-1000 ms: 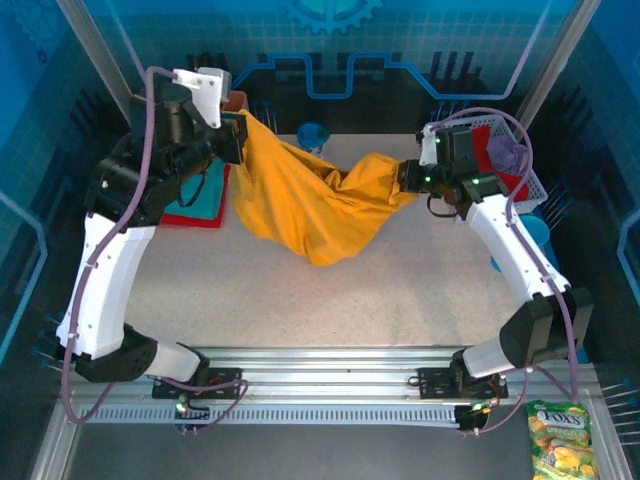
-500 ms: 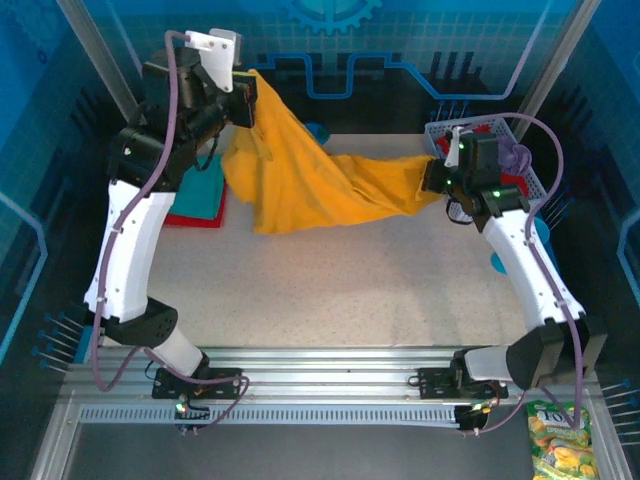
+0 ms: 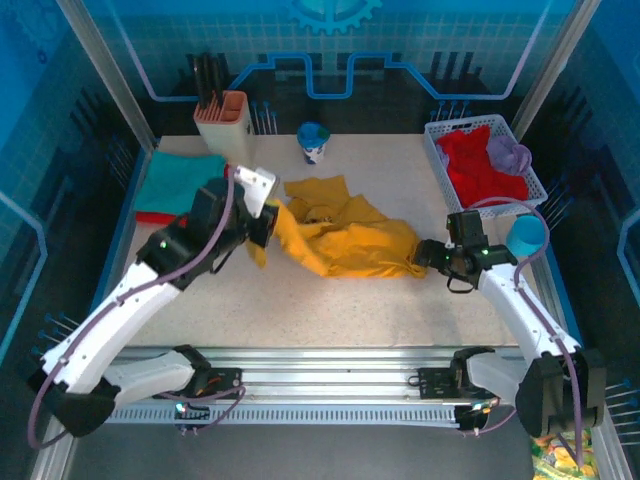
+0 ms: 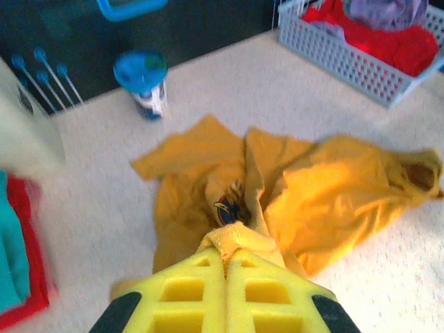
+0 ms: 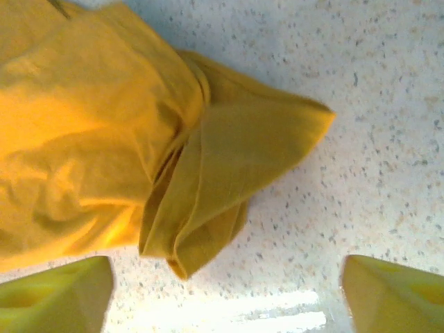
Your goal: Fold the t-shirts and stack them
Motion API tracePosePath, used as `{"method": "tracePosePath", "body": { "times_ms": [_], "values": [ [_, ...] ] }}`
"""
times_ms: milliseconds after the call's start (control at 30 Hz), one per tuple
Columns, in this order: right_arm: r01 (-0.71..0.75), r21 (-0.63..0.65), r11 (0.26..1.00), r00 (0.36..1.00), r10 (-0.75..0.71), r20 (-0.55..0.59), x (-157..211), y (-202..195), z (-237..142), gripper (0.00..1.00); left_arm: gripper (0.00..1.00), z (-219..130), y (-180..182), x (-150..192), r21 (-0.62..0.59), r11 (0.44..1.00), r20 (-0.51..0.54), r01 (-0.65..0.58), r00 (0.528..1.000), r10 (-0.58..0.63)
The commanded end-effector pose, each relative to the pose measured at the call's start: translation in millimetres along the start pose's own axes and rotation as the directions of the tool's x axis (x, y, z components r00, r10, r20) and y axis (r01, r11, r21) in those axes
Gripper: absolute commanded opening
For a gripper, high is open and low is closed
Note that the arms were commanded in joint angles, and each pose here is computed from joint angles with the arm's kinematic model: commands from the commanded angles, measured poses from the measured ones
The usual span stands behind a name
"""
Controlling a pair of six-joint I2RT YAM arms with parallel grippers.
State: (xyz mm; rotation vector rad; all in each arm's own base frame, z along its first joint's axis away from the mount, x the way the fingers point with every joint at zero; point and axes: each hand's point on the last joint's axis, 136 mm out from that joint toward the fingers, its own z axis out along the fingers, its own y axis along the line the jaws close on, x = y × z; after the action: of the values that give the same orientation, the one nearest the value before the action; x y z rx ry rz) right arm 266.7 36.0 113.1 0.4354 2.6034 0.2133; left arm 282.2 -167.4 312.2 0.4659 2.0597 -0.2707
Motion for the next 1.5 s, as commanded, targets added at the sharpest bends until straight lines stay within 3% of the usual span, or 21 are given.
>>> {"method": "tracePosePath", "body": {
  "times_ms": [0,233,400,667,933,1233,1333,1467],
  "values": [
    [0.005,-0.069,0.998,0.998,-0.001,0.059,-19.4,14.4,-16.4,0.93,0.0,-14.2,-0.2,22.6,-0.004,0.996,0.026,0.089,0.996,-0.089],
    [0.072,-0.131,0.989,0.995,-0.062,0.079,-67.2,46.7,1.7,0.9,0.0,-24.7,1.7,64.0,-0.018,0.992,-0.089,0.123,0.988,-0.124],
    [0.14,-0.262,0.955,0.989,-0.122,0.082,-105.2,95.6,29.1,0.87,0.0,-28.4,2.4,77.5,-0.015,0.986,-0.094,0.164,0.982,-0.165],
    [0.216,-0.243,0.946,0.975,-0.221,0.007,-131.3,156.4,89.4,0.73,0.0,-36.2,3.6,101.8,-0.008,0.977,-0.114,0.211,0.971,-0.211],
    [0.355,-0.214,0.91,0.924,-0.376,-0.064,-127.0,202.1,157.4,0.65,0.0,-42.0,6.1,112.2,-0.013,0.972,-0.116,0.234,0.965,-0.234],
    [0.344,-0.182,0.921,0.913,-0.373,-0.163,-98.9,209.0,196.1,0.6,0.0,-41.3,6.7,121.8,-0.019,0.968,-0.129,0.249,0.96,-0.249],
    [0.355,-0.162,0.921,0.907,-0.381,-0.178,-94.7,210.4,205.3,0.49,0.0,-43.2,9.6,124.0,-0.03,0.968,-0.123,0.248,0.96,-0.25],
    [0.348,-0.158,0.924,0.915,-0.372,-0.156,-105.3,212.5,202.3,0.18,0.0,-45.6,10.9,122.9,-0.033,0.967,-0.113,0.251,0.961,-0.253]
  ]
}}
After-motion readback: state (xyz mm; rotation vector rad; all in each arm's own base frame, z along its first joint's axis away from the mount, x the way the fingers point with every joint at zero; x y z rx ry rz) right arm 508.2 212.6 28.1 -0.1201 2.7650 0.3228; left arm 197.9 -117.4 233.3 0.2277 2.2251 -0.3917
